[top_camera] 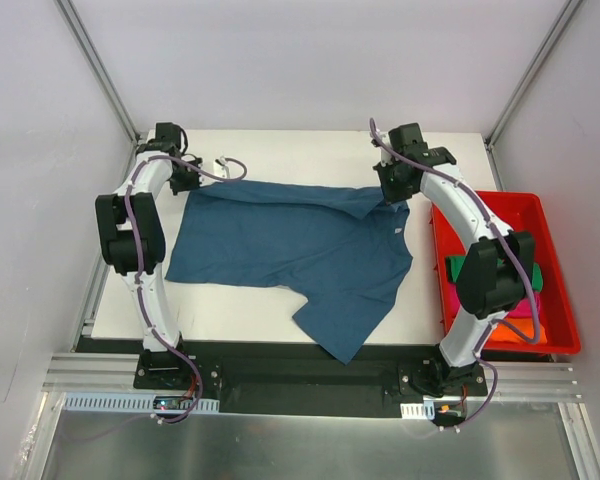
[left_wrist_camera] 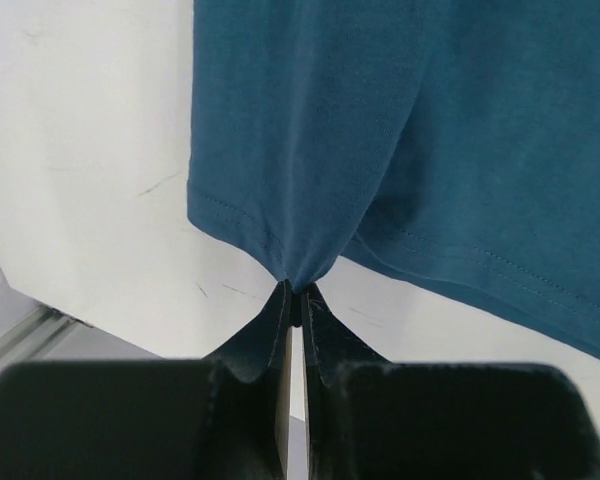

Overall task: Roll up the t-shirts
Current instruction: Fold the T-shirt at the center of the board.

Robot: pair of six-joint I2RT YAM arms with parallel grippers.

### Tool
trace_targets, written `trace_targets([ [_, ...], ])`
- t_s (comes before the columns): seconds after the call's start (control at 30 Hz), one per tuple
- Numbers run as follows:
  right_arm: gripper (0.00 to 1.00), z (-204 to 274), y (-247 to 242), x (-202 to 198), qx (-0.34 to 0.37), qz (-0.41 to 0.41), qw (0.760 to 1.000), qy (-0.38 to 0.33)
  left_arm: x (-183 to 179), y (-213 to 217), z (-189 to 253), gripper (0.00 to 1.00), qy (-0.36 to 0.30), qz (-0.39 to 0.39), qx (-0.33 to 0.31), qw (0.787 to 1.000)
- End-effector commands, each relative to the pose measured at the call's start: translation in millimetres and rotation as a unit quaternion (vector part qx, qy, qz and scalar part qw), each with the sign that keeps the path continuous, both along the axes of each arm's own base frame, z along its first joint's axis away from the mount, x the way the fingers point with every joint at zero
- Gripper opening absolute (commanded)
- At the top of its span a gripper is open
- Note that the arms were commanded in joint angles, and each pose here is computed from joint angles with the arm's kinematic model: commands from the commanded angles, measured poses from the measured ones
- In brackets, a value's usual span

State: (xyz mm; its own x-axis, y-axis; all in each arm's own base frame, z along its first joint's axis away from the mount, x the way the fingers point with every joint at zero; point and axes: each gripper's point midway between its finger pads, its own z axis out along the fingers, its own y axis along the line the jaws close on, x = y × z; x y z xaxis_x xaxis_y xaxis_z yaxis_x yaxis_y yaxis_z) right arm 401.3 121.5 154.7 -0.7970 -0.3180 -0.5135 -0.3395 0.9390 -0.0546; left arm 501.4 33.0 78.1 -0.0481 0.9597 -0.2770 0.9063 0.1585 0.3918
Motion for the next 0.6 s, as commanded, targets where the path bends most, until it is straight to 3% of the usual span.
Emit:
trace_targets([
  [0.0,0.01,15,3,-24,0.019,-0.008,1.000,0.007,-12,1,26,0.00,-0.021,-0.012,0.014,1.000],
  [0.57,0.01,11,10,-60,0.040,0.016,0.998,0.041,-53,3,4,0.00,0.024,-0.004,0.021,0.999],
])
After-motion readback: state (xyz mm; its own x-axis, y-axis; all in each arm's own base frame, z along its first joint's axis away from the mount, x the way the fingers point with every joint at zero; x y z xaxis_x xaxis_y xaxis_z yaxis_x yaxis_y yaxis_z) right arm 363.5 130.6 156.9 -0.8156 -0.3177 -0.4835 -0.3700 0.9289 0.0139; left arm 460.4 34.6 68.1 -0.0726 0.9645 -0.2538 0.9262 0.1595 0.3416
